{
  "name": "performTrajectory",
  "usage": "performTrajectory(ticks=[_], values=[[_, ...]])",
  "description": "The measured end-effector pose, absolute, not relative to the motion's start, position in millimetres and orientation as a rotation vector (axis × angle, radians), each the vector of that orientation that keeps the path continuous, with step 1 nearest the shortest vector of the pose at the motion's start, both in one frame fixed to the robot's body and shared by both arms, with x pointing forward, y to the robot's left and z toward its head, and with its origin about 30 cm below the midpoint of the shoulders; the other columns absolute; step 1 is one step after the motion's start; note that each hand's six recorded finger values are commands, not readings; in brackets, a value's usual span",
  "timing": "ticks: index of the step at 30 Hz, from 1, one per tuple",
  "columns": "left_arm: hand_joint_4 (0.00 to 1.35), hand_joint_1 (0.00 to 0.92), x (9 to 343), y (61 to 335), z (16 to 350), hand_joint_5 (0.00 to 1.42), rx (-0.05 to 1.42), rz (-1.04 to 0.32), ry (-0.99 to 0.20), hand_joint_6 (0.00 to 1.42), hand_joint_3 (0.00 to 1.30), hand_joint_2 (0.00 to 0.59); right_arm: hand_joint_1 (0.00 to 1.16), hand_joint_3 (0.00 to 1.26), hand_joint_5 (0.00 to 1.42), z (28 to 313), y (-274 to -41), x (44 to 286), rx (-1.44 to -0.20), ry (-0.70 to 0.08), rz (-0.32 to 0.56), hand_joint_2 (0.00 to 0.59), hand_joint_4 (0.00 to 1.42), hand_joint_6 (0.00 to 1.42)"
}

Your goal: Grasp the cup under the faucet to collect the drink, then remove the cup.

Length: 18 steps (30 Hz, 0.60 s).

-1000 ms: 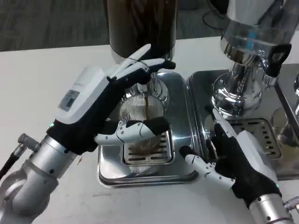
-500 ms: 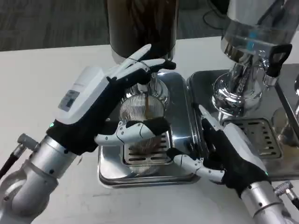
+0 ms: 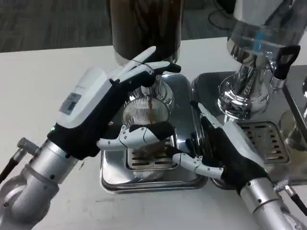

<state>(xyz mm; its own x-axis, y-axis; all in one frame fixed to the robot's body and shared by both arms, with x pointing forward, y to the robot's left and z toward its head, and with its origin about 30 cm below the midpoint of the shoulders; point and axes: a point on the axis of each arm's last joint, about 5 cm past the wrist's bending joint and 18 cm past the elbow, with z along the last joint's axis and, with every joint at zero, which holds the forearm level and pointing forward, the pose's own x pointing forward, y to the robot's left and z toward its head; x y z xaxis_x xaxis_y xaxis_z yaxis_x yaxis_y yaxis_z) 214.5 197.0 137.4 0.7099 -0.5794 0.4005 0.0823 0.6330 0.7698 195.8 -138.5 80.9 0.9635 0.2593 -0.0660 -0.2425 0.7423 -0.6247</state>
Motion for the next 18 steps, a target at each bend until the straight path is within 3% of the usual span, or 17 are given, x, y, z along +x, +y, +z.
performTrajectory(ticks=[16,18], values=[[0.09,0.0,210.4,198.6,137.4,0.32,0.805,-0.405,-0.691,0.28,0.32,0.125,0.46,0.0,0.0,82.1,-130.1,202.7,-0.649,-0.025,0.327,0.167,0.0,0.0],[0.06,0.0,210.1,198.8,137.4,0.3,0.806,-0.404,-0.691,0.23,0.3,0.13,0.45,0.0,0.0,82.2,-129.7,203.1,-0.648,-0.026,0.327,0.166,0.0,0.0]])
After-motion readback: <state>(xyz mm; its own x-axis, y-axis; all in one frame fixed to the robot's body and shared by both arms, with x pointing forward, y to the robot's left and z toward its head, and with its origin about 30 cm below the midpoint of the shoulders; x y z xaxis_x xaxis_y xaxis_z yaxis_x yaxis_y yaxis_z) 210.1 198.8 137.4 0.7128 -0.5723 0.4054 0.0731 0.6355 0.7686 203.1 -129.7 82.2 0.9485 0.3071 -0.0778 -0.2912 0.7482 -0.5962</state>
